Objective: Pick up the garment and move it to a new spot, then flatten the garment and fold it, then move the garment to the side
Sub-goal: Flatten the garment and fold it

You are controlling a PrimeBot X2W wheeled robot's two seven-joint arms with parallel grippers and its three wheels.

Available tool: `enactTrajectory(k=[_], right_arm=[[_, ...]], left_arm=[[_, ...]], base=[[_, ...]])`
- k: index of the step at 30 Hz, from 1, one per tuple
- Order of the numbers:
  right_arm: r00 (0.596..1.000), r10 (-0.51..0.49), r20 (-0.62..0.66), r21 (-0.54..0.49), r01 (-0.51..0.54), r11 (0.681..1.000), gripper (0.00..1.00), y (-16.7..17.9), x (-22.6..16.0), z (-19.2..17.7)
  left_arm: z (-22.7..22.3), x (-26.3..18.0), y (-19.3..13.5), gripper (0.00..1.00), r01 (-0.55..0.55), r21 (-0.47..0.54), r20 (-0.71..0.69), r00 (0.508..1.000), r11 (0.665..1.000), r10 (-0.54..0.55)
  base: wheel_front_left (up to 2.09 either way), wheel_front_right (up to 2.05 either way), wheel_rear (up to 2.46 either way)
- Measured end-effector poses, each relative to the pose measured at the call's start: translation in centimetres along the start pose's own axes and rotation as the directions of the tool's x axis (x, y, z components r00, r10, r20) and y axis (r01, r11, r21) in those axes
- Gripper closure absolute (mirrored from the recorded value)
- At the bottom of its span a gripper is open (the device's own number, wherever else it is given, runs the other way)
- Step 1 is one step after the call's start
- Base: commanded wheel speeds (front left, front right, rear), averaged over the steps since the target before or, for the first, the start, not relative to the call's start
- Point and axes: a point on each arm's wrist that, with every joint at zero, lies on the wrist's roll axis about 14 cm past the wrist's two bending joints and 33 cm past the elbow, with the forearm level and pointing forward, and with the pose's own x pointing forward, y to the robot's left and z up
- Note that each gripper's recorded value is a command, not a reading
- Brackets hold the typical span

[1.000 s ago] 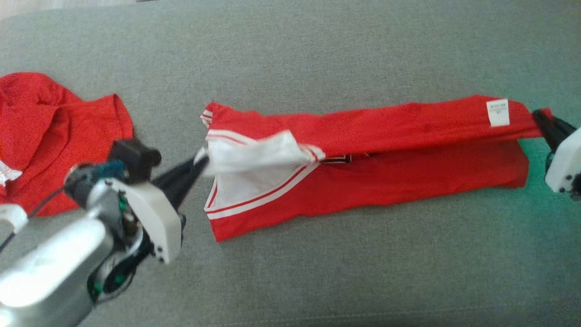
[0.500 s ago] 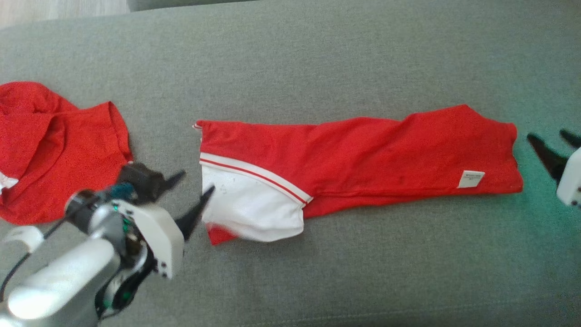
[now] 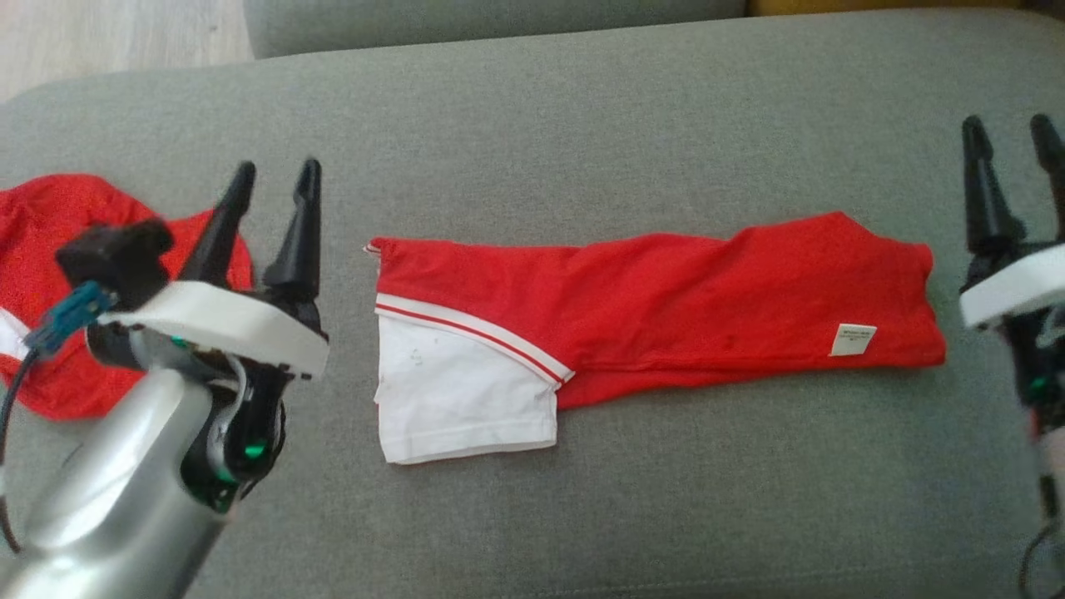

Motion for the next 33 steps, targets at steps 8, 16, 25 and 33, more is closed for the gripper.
enactTrajectory(k=[8,16,25,33], right_arm=[[0.991,0.009,0.131,-0.018,-0.007,1.0,0.0,3.0,-2.6,-0.7],[0.995,0.002,0.1,-0.041,0.002,0.999,0.0,4.2,-3.8,-2.9],[0.99,-0.118,-0.076,0.007,0.119,0.993,0.0,0.9,-3.4,-6.9],[0.938,-0.203,-0.28,0.074,0.232,0.97,0.0,-1.7,-2.3,-11.5]], left_arm=[[1.4,-2.4,0.4,0.0,-0.093,-0.099,0.154,0.982,0.991,0.108],[-2.6,-4.6,0.8,0.0,-0.124,-0.11,0.092,0.987,0.986,0.134],[-4.0,-4.3,1.8,0.0,-0.125,-0.08,0.065,0.989,0.989,0.131],[-5.7,-3.2,2.2,0.0,-0.118,-0.069,0.021,0.993,0.991,0.12]], base=[[0.0,0.0,0.0],[0.0,0.0,0.0],[0.0,0.0,0.0],[0.0,0.0,0.0]])
